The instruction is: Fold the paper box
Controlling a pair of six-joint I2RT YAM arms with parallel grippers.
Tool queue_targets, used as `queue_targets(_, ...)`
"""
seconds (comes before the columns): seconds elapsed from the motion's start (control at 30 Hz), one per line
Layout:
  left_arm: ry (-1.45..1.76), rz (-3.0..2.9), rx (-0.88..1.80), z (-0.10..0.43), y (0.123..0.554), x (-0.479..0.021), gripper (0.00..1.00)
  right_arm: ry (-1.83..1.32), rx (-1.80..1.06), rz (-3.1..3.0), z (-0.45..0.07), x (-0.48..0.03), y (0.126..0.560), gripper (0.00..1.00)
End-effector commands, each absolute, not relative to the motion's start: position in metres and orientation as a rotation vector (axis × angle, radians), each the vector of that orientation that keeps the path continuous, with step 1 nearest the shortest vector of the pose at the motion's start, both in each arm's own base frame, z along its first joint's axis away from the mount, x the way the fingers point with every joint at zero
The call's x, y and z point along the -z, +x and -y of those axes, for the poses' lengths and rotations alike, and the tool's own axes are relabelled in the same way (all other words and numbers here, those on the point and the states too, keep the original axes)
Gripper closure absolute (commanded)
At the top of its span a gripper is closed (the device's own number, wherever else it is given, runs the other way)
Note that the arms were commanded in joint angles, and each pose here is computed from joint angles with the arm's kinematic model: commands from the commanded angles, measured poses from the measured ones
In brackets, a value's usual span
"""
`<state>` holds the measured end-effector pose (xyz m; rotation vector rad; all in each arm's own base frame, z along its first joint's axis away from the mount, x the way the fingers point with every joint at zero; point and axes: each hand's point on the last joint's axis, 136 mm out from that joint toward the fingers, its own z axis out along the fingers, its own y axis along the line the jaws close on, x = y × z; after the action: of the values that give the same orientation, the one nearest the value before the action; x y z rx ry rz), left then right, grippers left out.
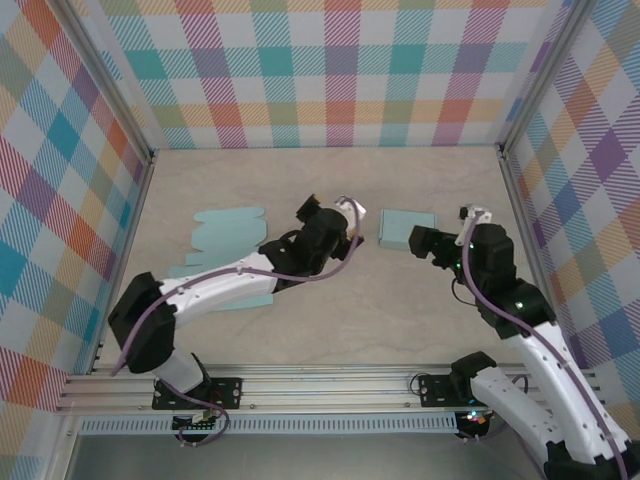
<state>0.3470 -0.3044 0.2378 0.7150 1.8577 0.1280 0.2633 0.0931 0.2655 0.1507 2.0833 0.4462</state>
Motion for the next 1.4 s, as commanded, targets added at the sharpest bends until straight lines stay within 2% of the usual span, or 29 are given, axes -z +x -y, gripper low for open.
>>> queue_targets(0.0,0.249,-2.037,-0.098,0.234,0.333,-0.230,0.00,0.115,-0.685,-2.113,-0.134,-0.253,0.277,0.07)
queue_targets(0.13,0.088,-2.100,-0.067,0.196,0.311,-0.218,0.00,0.066,-0.810,-2.215,-0.176,-0.219,0.290,0.13)
queue_targets(0.43,-0.425,-1.924,-0.269,0.074,0.262,-0.225,0.00,-0.202,-0.863,-2.469,-0.295,-0.150,0.287,0.17)
queue_targets(0.57,-0.500,-1.863,-0.321,0.041,0.242,-0.230,0.00,-0.286,-0.930,-2.560,-0.343,-0.120,0.283,0.22)
queue_targets(0.87,-0.510,-1.841,-0.380,0.017,0.225,-0.224,0.00,-0.348,-0.998,-2.749,-0.402,-0.058,0.286,0.33)
queue_targets(1.13,-0.508,-1.823,-0.420,0.011,0.223,-0.224,0.00,-0.379,-1.187,-2.758,-0.440,-0.042,0.290,0.48)
queue_targets(1.37,-0.486,-1.842,-0.450,0.015,0.226,-0.220,0.00,-0.388,-1.224,-2.785,-0.458,-0.023,0.292,0.53)
